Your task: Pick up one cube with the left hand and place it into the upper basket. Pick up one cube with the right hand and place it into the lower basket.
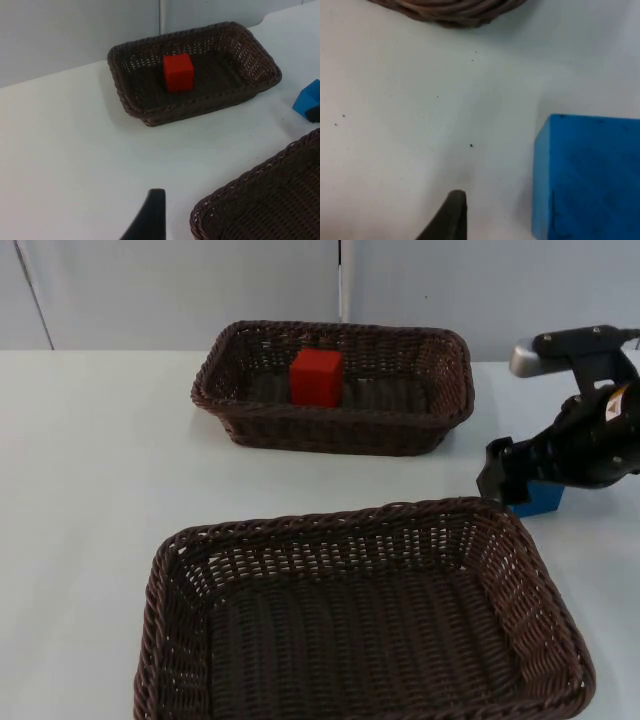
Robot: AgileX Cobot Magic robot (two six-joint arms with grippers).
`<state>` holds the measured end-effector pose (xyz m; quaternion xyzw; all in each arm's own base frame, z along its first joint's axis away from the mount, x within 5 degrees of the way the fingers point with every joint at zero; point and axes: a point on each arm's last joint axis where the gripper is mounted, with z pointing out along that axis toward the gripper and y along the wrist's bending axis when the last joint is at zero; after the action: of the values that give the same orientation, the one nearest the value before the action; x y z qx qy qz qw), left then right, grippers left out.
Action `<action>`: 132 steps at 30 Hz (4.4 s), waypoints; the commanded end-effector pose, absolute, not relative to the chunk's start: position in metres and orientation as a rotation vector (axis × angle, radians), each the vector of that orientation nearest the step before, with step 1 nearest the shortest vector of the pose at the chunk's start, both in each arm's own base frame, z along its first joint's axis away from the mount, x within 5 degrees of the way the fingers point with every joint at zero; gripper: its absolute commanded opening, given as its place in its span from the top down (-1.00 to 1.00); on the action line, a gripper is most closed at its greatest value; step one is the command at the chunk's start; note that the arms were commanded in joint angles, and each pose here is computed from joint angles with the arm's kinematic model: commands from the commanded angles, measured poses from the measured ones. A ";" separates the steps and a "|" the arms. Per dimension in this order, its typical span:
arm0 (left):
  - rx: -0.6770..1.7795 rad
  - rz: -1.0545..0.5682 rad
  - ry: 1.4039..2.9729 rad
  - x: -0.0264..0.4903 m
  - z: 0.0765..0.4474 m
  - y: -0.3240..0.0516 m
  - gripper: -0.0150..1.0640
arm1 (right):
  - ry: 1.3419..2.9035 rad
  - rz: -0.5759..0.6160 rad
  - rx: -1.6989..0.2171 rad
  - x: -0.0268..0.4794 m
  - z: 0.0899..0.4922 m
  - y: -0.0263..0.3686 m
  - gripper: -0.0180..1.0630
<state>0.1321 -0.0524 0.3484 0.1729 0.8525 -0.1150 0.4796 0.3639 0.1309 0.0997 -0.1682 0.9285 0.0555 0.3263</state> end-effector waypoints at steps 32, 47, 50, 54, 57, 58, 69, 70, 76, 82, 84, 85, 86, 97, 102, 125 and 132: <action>0.432 -0.276 2.088 0.130 0.347 -0.052 -0.67 | 2.359 0.161 -0.434 0.371 0.093 0.132 0.64; 0.432 -0.276 2.088 0.130 0.347 -0.052 -0.67 | 2.394 0.118 -0.442 0.338 0.204 0.118 0.97; 0.432 -0.276 2.088 0.130 0.347 -0.052 -0.67 | 2.373 0.117 -0.437 0.329 0.226 0.115 0.97; 0.432 -0.276 2.088 0.130 0.347 -0.052 -0.67 | 2.326 0.118 -0.424 0.309 0.264 0.107 0.97; 0.432 -0.276 2.088 0.130 0.347 -0.052 -0.67 | 2.294 0.122 -0.416 0.300 0.280 0.104 0.97; 0.432 -0.276 2.088 0.130 0.347 -0.052 -0.67 | 2.280 0.124 -0.412 0.296 0.288 0.102 0.97; 0.432 -0.278 2.089 0.130 0.347 -0.052 -0.67 | 2.212 0.134 -0.397 0.280 0.313 0.096 0.97; 0.432 -0.278 2.089 0.130 0.347 -0.052 -0.67 | 2.211 0.135 -0.400 0.280 0.313 0.097 0.97; 0.432 -0.278 2.089 0.130 0.347 -0.052 -0.67 | 2.223 0.132 -0.401 0.279 0.312 0.097 0.97; 0.432 -0.276 2.089 0.130 0.347 -0.052 -0.67 | 2.234 0.131 -0.405 0.279 0.311 0.097 0.97; 0.432 -0.276 2.089 0.130 0.347 -0.052 -0.67 | 2.245 0.130 -0.409 0.278 0.311 0.097 0.97; 0.432 -0.276 2.089 0.130 0.347 -0.052 -0.67 | 2.251 0.132 -0.418 0.277 0.310 0.099 0.97; 0.432 -0.276 2.089 0.130 0.347 -0.052 -0.67 | 2.251 0.132 -0.418 0.277 0.310 0.099 0.97; 0.432 -0.276 2.089 0.130 0.347 -0.052 -0.67 | 2.269 0.189 -0.582 0.258 0.306 0.134 0.97; 0.432 -0.276 2.089 0.130 0.347 -0.052 -0.67 | 2.281 0.214 -0.675 0.246 0.304 0.152 0.97; 0.430 -0.282 2.089 0.130 0.347 -0.053 -0.67 | 2.220 0.356 -0.932 0.202 0.289 0.206 0.97; 0.429 -0.284 2.090 0.130 0.347 -0.053 -0.67 | 2.228 0.384 -0.914 0.199 0.276 0.205 0.97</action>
<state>0.1320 -0.0524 0.3483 0.1731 0.8531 -0.1149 0.4786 0.1998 0.2031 0.2778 -0.3496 0.8634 0.1408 0.3355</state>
